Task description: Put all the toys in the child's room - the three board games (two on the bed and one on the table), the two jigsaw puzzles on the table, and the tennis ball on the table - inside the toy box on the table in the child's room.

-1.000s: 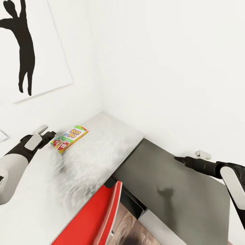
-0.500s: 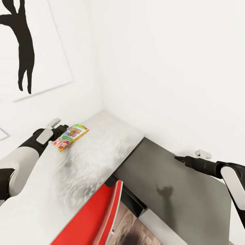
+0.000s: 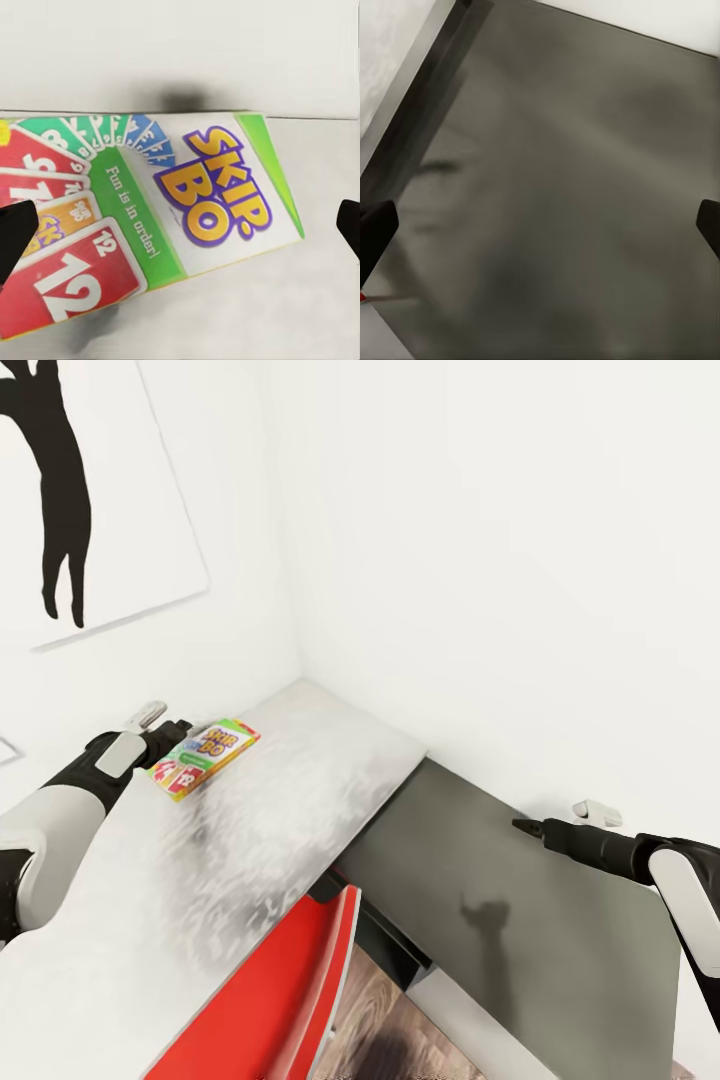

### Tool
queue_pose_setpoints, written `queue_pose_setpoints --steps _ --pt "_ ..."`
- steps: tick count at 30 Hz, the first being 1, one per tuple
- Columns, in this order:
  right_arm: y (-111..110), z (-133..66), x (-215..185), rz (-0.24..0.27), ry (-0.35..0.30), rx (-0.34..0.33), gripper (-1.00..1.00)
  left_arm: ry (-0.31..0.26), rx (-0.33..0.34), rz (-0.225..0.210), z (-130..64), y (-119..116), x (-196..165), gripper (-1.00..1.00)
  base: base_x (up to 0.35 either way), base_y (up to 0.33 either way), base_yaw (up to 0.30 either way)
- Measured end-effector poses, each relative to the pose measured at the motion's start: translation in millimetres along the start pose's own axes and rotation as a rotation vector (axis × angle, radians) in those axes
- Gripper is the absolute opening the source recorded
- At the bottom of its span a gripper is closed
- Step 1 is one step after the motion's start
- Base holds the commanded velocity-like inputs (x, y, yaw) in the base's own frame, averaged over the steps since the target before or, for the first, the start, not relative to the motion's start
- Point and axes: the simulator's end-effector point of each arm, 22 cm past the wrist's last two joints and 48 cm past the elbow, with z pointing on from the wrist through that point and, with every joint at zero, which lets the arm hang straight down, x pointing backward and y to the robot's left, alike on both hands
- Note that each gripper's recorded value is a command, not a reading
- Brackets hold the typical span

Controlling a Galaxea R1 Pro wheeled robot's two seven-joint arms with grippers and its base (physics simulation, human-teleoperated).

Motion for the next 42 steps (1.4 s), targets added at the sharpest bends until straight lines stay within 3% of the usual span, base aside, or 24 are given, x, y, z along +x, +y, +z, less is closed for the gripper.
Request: queue_pose_setpoints --steps 21,29,34,39,41,42 --pt "-6.0 8.3 8.0 -0.003 0.027 0.007 1.0 -0.042 0.027 -0.011 7.9 -25.7 -29.4 1.0 0.0 0.0 0.0" --pt "-5.3 5.8 2.5 -0.011 0.009 0.005 1.0 -0.038 0.033 0.015 13.1 -36.9 -24.7 1.0 0.0 0.0 0.0" --pt "-15.6 -0.3 -5.4 0.012 -0.018 0.011 1.0 -0.024 0.022 0.037 18.5 -33.1 -13.8 1.0 0.0 0.0 0.0" --pt "-18.2 -12.3 -21.4 0.043 -0.062 -0.047 1.0 0.004 -0.006 0.047 25.6 -17.6 3.1 1.0 0.0 0.0 0.0" --pt "-8.7 -19.9 -29.6 0.044 -0.08 -0.121 1.0 0.014 -0.017 0.05 28.0 -11.8 9.2 1.0 0.0 0.0 0.0" --pt "-9.1 -19.3 -29.1 0.044 -0.079 -0.121 1.0 0.015 -0.018 0.05 28.8 -11.1 10.1 1.0 0.0 0.0 0.0"
